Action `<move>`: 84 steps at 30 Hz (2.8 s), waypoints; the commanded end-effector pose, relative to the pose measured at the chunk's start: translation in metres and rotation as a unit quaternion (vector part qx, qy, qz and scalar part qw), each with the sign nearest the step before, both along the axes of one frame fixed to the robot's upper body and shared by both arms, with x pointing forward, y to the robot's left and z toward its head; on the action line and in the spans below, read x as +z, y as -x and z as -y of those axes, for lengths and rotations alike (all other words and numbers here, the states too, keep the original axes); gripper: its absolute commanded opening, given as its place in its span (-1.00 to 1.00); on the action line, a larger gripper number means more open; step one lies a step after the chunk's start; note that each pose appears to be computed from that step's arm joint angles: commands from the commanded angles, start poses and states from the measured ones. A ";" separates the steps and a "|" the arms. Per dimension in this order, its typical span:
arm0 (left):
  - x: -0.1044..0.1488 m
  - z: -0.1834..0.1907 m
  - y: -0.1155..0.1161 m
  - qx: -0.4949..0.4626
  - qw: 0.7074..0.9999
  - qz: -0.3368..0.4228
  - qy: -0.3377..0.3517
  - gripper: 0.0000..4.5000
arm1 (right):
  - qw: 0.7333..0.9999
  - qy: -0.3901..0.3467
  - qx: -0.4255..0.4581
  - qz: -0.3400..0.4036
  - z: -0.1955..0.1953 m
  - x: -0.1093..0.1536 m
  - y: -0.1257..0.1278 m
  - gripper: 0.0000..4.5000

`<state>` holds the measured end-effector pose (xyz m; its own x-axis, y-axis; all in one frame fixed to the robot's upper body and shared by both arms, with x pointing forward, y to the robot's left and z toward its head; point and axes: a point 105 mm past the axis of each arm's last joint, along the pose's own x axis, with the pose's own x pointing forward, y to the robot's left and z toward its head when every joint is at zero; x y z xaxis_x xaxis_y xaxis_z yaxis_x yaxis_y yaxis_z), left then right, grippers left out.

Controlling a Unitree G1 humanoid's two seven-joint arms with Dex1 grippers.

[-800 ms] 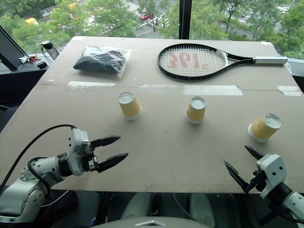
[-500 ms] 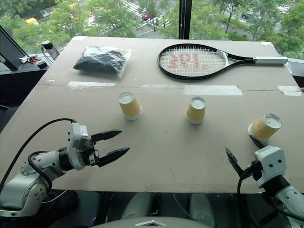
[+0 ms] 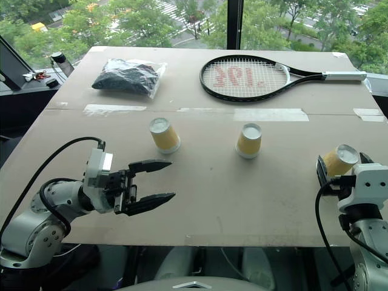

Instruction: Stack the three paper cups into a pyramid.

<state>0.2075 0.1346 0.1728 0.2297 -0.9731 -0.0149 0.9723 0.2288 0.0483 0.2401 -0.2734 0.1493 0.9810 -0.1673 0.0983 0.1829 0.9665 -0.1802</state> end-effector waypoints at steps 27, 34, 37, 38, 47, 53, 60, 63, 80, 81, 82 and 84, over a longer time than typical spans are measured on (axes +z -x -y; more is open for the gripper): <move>0.009 0.004 0.000 0.013 1.000 0.015 0.014 1.00 | 0.998 -0.047 -0.030 -0.034 0.023 0.004 -0.022 -0.03; -0.004 -0.013 -0.005 0.046 0.998 0.044 0.027 1.00 | 0.942 -0.008 0.326 -0.084 -0.088 0.027 0.022 -0.03; -0.011 -0.019 -0.001 0.037 0.999 0.019 0.022 1.00 | 0.911 0.009 0.403 -0.094 -0.123 0.028 0.025 -0.03; -0.012 -0.022 0.001 0.034 0.999 0.004 0.022 1.00 | 0.904 0.012 0.419 -0.086 -0.135 0.030 0.021 -0.03; -0.010 -0.040 0.008 0.064 0.998 -0.010 0.014 1.00 | 0.875 0.022 0.479 -0.065 -0.176 0.030 0.001 -0.03; -0.011 -0.046 0.012 0.079 0.997 -0.018 0.013 1.00 | 0.856 0.055 0.512 -0.057 -0.206 0.025 -0.016 -0.03; -0.010 -0.054 0.015 0.102 0.994 -0.024 0.014 1.00 | 0.845 0.071 0.528 -0.048 -0.238 0.027 -0.042 -0.03; -0.010 -0.056 0.017 0.108 0.994 -0.026 0.013 1.00 | 0.839 0.066 0.538 -0.052 -0.254 0.024 -0.049 -0.03; -0.007 -0.071 0.028 0.150 0.988 -0.027 0.013 1.00 | 0.834 0.068 0.545 -0.058 -0.279 0.013 -0.092 0.79; -0.007 -0.074 0.028 0.156 0.987 -0.027 0.013 1.00 | 0.835 0.069 0.544 -0.053 -0.278 0.015 -0.093 0.94; -0.007 -0.076 0.028 0.160 0.987 -0.027 0.014 1.00 | 0.835 0.073 0.544 -0.046 -0.276 0.019 -0.094 0.98; -0.008 -0.078 0.029 0.165 0.986 -0.021 0.014 1.00 | 0.832 0.069 0.550 -0.020 -0.272 0.039 -0.089 0.98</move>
<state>0.1810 0.2111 0.1579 0.5329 -0.8456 -0.0298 0.8448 0.5337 -0.0371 0.3339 -0.0004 0.1523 0.5552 0.8253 -0.1034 -0.8195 0.5216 -0.2372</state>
